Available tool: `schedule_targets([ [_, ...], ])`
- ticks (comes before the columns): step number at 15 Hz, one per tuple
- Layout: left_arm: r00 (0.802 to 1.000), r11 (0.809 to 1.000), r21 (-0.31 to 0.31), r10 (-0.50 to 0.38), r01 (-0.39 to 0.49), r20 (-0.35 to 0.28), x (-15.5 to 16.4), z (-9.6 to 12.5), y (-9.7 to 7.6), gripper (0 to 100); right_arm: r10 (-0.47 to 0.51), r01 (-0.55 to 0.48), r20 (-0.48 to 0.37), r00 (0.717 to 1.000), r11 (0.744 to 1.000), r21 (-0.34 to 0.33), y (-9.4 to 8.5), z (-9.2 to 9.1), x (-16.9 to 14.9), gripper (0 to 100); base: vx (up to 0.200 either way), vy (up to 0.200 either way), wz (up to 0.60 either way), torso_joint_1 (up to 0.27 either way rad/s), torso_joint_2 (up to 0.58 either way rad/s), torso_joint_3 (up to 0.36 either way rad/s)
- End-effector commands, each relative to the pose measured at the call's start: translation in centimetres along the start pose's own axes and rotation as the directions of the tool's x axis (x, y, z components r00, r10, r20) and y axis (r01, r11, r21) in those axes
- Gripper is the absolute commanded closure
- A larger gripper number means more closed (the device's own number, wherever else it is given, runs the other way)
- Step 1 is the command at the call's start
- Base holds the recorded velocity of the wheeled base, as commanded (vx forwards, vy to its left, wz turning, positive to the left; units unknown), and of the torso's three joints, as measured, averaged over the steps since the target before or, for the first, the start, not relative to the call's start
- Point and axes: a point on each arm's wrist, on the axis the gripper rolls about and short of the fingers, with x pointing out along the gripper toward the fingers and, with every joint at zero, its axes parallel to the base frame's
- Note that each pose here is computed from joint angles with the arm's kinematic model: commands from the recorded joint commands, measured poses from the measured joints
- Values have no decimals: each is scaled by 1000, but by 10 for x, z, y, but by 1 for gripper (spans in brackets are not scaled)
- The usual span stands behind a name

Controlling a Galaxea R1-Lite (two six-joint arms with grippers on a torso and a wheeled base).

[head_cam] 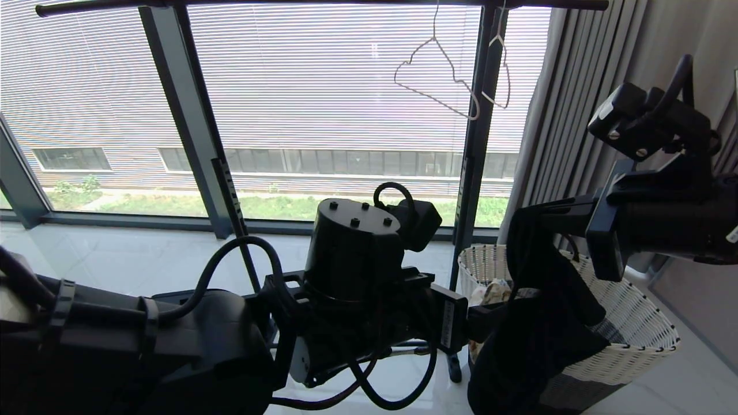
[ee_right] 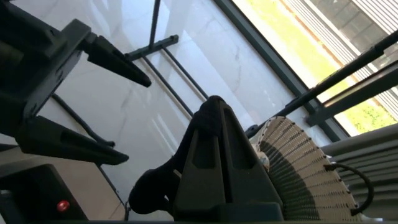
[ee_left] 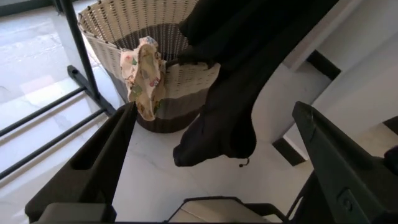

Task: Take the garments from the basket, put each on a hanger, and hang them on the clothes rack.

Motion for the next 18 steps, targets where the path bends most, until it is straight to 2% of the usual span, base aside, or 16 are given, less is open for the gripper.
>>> schedule_targets([
  [1, 1000, 1000, -5, 4, -5, -22, 24, -11, 7, 0, 19, -19, 6, 1000, 1000, -8, 4, 3, 2, 100, 0, 0, 0, 0, 0, 0],
  [6, 998, 999, -24, 47, -48, -43, 58, -21, 33, 0, 30, -30, 7, 1000, 999, -13, 5, 8, 9, 100, 0, 0, 0, 0, 0, 0],
  [10, 995, 999, -29, 23, -25, -98, 73, -37, 38, 0, 38, -38, 12, 999, 999, -17, 5, 14, 20, 100, 0, 0, 0, 0, 0, 0],
  [14, 994, 999, -29, 26, -29, -109, 76, -40, 40, 0, 40, -40, 14, 999, 999, -18, 4, 17, 25, 100, 0, 0, 0, 0, 0, 0],
  [15, 994, 999, -29, 26, -29, -109, 76, -40, 40, 100, 40, -39, 16, 999, 999, -19, 4, 18, 25, 100, 0, 0, 0, 0, 0, 0],
  [18, 991, 998, -32, 44, -49, -123, 74, -45, 41, 100, 33, -33, 11, 999, 999, -15, 3, 16, 25, 100, 0, 0, 0, 0, 0, 0],
])
